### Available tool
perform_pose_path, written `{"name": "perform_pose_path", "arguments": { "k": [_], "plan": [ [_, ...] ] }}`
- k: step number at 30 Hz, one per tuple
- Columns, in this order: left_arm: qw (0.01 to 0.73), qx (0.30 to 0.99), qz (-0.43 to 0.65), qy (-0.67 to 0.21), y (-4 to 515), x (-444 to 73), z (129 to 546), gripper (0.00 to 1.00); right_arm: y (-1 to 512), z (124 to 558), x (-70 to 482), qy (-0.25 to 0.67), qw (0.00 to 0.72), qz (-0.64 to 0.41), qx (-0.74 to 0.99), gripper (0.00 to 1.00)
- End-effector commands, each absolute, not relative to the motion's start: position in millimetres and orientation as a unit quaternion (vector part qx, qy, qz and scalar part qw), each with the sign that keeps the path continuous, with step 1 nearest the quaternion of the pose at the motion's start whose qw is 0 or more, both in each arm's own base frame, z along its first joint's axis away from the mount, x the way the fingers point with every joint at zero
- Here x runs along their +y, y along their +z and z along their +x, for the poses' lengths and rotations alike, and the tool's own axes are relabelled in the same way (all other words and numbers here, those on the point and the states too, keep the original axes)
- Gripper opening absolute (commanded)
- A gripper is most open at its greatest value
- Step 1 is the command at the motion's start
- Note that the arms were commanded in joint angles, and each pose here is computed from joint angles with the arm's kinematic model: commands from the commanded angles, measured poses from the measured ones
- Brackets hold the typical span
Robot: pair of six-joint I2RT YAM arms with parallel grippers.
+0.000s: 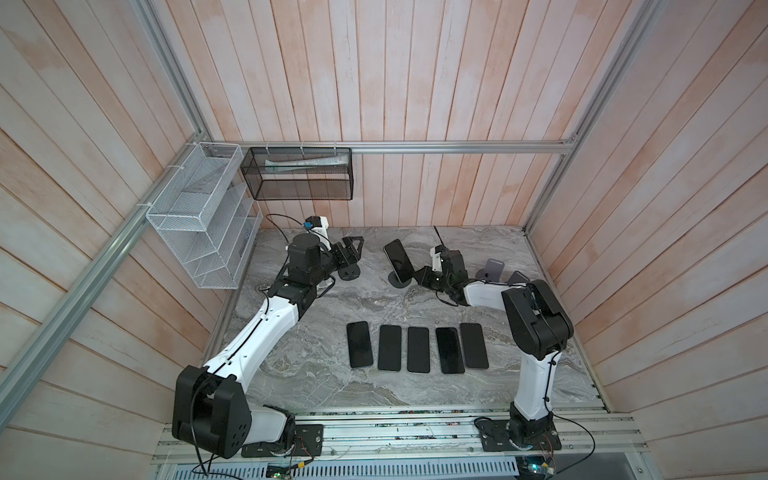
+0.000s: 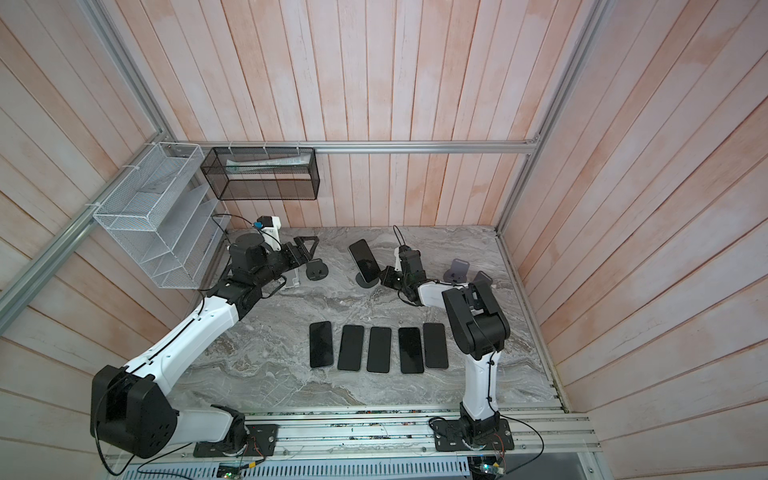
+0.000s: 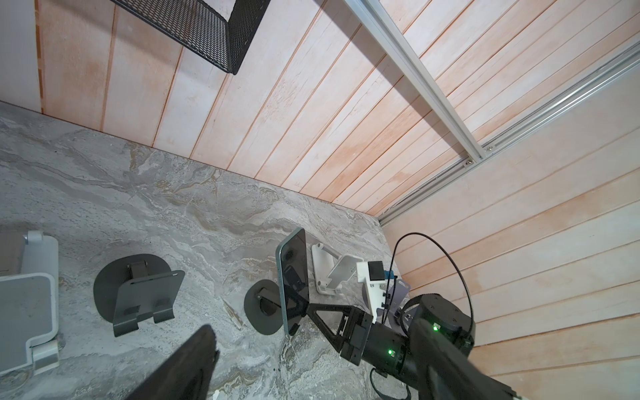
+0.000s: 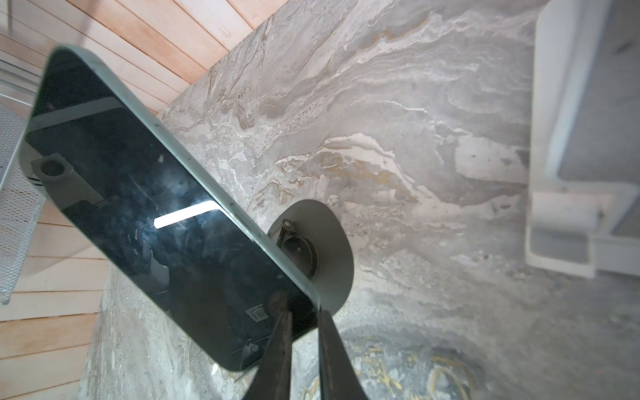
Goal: Remove the phone from the phone stand
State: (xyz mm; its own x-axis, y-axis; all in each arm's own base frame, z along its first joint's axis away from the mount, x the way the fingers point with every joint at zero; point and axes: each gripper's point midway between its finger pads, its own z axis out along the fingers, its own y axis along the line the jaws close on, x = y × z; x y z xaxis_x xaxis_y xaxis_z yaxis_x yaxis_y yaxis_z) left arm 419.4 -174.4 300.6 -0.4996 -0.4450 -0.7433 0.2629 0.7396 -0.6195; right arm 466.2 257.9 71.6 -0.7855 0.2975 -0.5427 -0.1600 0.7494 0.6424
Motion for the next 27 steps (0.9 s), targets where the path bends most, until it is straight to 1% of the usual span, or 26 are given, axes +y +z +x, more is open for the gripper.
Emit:
{"name": "perform_pose_path", "arguments": {
  "k": [1, 9, 14, 27],
  "plan": [
    [0.493, 0.792, -0.048, -0.358, 294, -176, 421, 0.9, 63, 449, 267, 0.35, 0.299, 0.036, 0.887, 0.16],
    [0.496, 0.791, -0.049, -0.355, 296, -174, 420, 0.9, 69, 439, 288, 0.349, 0.293, 0.014, 0.89, 0.16],
    [0.5, 0.791, -0.053, -0.348, 296, -172, 421, 0.9, 63, 429, 301, 0.339, 0.287, -0.001, 0.896, 0.16],
    [0.502, 0.797, -0.06, -0.332, 290, -166, 425, 0.9, 74, 413, 310, 0.348, 0.293, -0.014, 0.89, 0.17]
  ]
}}
